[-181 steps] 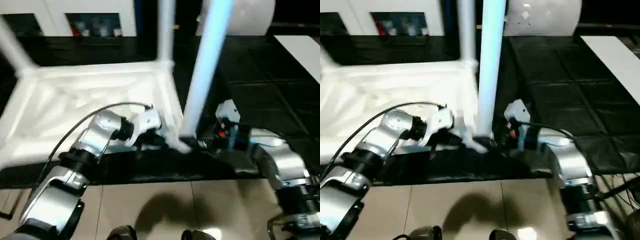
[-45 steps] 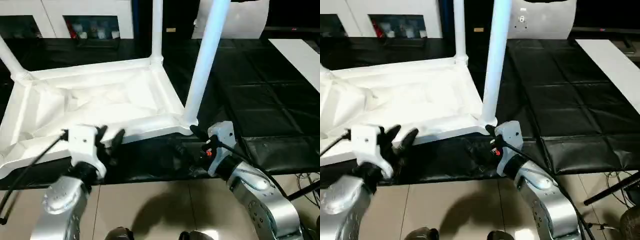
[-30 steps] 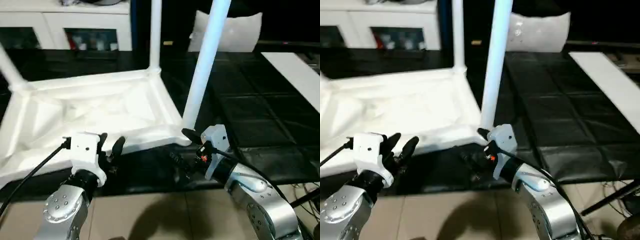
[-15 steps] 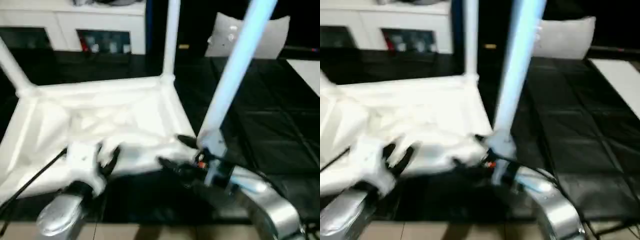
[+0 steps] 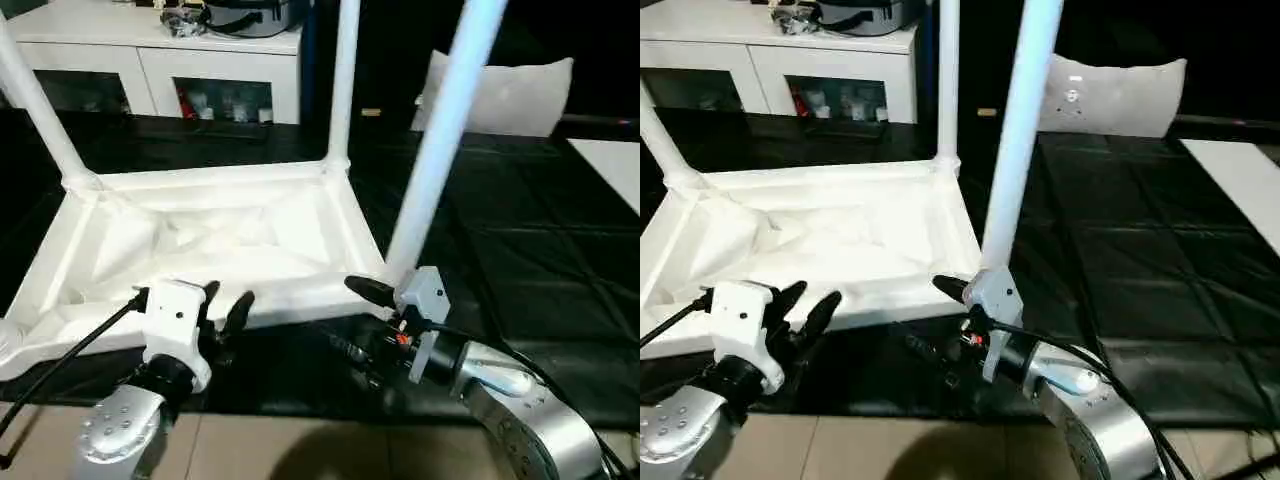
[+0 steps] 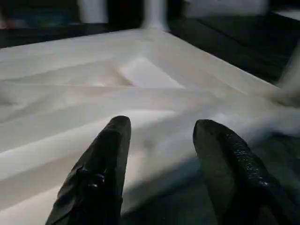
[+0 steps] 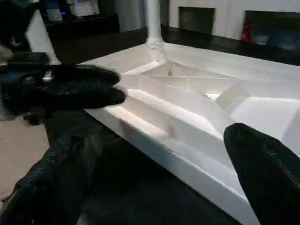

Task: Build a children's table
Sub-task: Rotate leg to tighten

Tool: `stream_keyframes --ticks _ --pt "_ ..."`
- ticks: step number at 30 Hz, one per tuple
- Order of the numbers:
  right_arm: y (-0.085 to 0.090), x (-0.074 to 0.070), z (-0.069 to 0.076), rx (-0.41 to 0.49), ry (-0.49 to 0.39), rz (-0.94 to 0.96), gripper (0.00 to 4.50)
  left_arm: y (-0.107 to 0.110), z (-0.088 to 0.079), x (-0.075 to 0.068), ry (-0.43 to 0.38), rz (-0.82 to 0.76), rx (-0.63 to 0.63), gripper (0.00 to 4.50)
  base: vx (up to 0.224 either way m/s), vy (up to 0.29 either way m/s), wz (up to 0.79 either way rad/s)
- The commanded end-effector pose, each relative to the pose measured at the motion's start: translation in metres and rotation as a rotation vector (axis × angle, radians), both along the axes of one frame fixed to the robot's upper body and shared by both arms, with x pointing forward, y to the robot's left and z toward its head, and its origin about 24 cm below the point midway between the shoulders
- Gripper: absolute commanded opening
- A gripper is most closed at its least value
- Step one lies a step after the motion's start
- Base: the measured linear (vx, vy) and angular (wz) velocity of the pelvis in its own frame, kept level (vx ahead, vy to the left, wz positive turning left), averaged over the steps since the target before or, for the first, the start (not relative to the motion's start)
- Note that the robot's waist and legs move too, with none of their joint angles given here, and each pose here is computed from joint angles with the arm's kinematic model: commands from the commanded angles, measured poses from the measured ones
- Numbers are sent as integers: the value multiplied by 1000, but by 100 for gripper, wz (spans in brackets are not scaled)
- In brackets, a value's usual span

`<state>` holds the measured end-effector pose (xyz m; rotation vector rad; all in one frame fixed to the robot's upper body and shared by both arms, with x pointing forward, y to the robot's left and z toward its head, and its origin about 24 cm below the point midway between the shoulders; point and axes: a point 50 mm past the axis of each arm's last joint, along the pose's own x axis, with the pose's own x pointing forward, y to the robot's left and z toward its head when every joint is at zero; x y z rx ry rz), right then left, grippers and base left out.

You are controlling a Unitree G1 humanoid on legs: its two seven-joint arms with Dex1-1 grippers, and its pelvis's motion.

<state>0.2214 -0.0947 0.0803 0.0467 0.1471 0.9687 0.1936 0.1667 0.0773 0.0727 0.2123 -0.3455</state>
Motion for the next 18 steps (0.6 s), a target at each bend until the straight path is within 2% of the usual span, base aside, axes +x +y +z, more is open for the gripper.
stream_keyframes --ticks 1,5,9,18 --pt "-1 6 4 -4 -26 -23 450 2 3 2 9 -50 -26 265 -94 -5 -8" --pt "1 6 5 1 -22 -20 450 11 4 4 18 17 -13 300 -64 -3 -4" --pt "1 5 1 -3 -8 -34 450 8 7 6 -20 78 -33 300 -56 1 -6" --pt "-8 7 -8 2 44 -194 450 5 5 14 -14 171 -44 300 0 -62 11"
